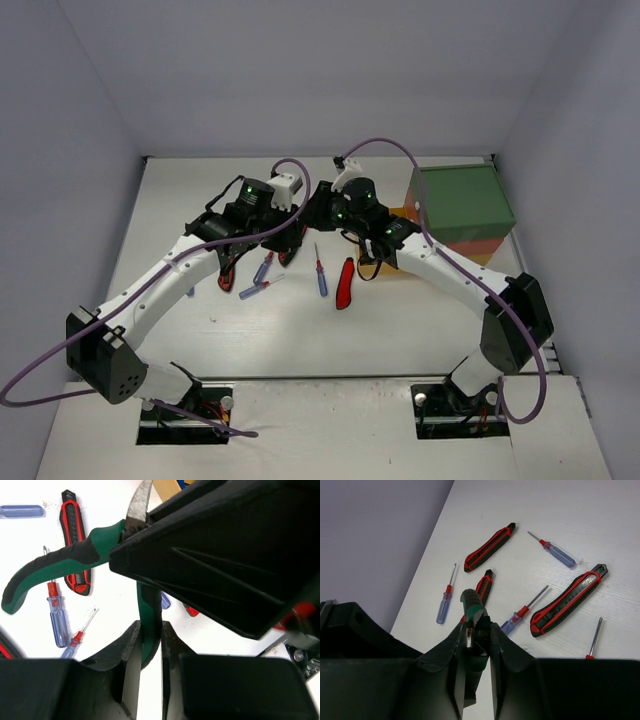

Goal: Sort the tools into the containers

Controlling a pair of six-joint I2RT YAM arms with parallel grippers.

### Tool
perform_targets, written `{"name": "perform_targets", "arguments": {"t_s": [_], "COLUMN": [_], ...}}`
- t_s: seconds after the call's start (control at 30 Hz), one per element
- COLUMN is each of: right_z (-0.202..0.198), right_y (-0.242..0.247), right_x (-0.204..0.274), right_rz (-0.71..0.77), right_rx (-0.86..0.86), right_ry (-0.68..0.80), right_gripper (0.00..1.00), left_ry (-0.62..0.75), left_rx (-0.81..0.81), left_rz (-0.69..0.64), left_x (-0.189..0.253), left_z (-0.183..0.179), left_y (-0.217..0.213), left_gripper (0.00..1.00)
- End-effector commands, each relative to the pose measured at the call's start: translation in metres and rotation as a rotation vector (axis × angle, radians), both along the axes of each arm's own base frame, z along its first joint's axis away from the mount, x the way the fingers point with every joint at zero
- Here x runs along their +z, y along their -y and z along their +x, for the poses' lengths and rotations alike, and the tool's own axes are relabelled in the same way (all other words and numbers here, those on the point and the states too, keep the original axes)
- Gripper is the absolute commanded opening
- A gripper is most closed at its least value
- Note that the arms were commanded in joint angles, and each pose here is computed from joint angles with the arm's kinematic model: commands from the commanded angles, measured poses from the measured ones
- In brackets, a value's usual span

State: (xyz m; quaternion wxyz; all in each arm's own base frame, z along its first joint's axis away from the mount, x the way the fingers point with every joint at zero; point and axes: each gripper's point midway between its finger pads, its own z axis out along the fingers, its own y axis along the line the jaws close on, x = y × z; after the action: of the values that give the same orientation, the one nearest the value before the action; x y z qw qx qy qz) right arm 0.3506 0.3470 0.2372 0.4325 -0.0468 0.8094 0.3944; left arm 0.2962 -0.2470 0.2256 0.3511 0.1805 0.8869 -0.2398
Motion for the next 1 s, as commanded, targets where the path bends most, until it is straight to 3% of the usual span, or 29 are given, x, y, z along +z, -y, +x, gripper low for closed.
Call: {"name": "perform_targets", "arguments": {"t_s": [0.0, 0.1, 0.17, 0.2, 0.3, 0.67, 0.97], "right_z": [0.004, 0.003, 0.001, 0.002, 0.005, 0.014, 0.031], "right_y": [-0.006, -0.001, 0.009, 0.015, 0.038, 0.160, 0.194], "right_x": [0.040, 0.041, 0.046, 0.047, 0.044, 0.030, -0.015], "right_rz": [0.062, 0.042, 0.007, -0.025, -0.165, -0.723, -1.074], "right_rx": [0.017, 0.010, 0.003, -0.006, -0.053, -0.381, -0.459], "right_ry": [0.113, 0.134, 0.182, 0.206, 0.263, 0.373, 0.332], "right_gripper": [0.02, 0.00, 0.00, 0.00, 0.00, 0.00, 0.00], "left_ry": [0.165, 0.162, 0.163, 0.158, 0.150, 0.126, 0.086], "left_rx": [-0.033, -0.025, 0.010, 0.025, 0.083, 0.328, 0.365], "left_rz": [-0.083, -0.074, -0.045, -0.029, 0.022, 0.123, 0.140], "left_x": [0.046, 0.043, 0.038, 0.035, 0.029, 0.014, 0.004], "left_z": [0.009, 0.010, 0.013, 0.014, 0.018, 0.027, 0.028], "left_y": [0.008, 0.007, 0.000, -0.003, -0.015, -0.069, -0.084], "left_gripper": [0.00, 0.13, 0.46, 0.58, 0.71, 0.75, 0.75]}}
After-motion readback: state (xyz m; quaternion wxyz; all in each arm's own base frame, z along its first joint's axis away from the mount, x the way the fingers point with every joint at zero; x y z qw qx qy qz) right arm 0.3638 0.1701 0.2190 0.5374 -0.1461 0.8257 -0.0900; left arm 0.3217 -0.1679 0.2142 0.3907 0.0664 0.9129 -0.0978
